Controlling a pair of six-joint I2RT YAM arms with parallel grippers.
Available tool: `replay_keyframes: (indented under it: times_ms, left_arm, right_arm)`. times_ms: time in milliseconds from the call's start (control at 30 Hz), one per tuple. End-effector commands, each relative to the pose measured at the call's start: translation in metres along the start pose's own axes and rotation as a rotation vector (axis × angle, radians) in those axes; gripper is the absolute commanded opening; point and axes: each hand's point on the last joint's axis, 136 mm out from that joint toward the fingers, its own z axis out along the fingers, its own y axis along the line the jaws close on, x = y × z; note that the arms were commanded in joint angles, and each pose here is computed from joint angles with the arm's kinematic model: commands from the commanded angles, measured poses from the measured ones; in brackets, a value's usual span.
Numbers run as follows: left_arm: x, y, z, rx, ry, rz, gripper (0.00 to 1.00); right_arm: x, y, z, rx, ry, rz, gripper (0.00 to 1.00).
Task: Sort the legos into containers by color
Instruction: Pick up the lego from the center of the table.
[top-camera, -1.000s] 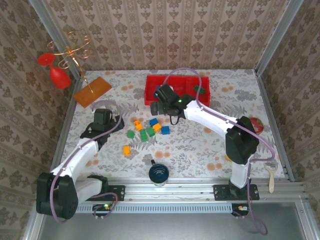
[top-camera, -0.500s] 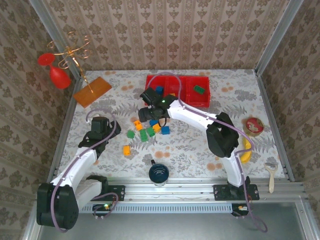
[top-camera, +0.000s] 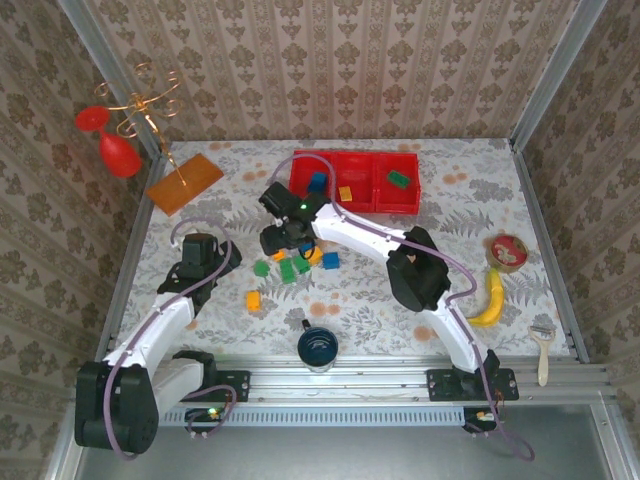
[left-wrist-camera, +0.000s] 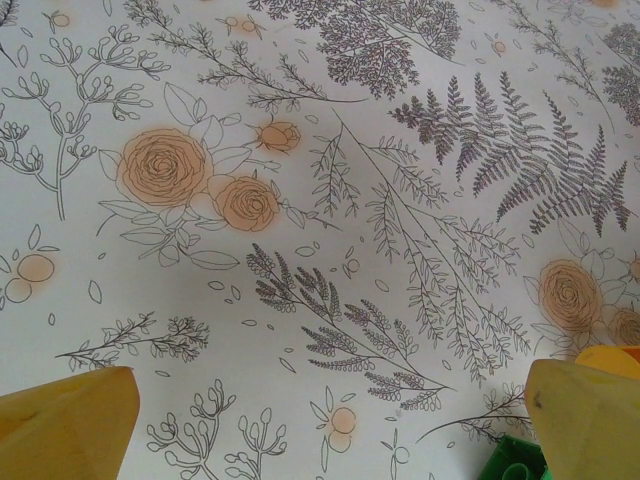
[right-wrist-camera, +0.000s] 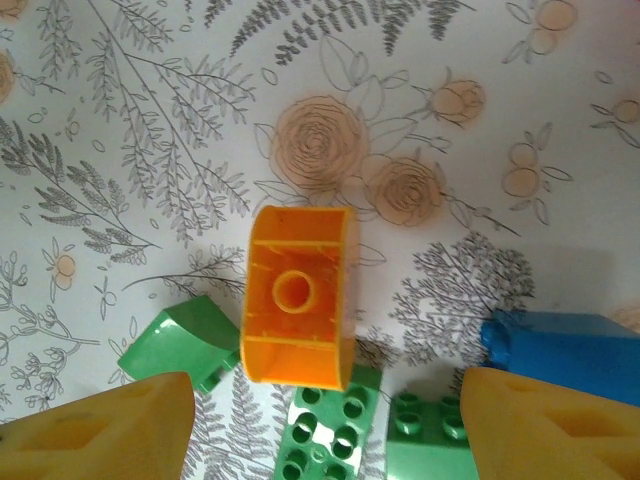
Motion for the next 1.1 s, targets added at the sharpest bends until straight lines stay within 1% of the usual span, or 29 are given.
replay_keyframes:
  times_ms: [0, 300, 733, 1067]
  left_arm:
    - [0.001, 0.0, 0.003, 0.006, 0.002, -0.027, 1.0]
    - [0.002, -0.001, 0.005, 0.011, 0.007, -0.036, 1.0]
    - [0.005, 0.001, 0.007, 0.008, 0.015, -0.037, 1.0]
    - [0.007, 0.0, 0.01, 0.015, 0.028, -0.039, 1.0]
  right_arm:
    - [0.009, 0.006, 0.006, -0.008, 0.057, -0.044, 0.71]
    - [0.013, 0.012, 0.025, 0.005, 0.1, -0.08, 0.71]
    - [0.023, 0.009, 0.048, 0.022, 0.153, -0.104, 0.71]
    - [0.026, 0.005, 0.055, 0.04, 0.168, -0.112, 0.63]
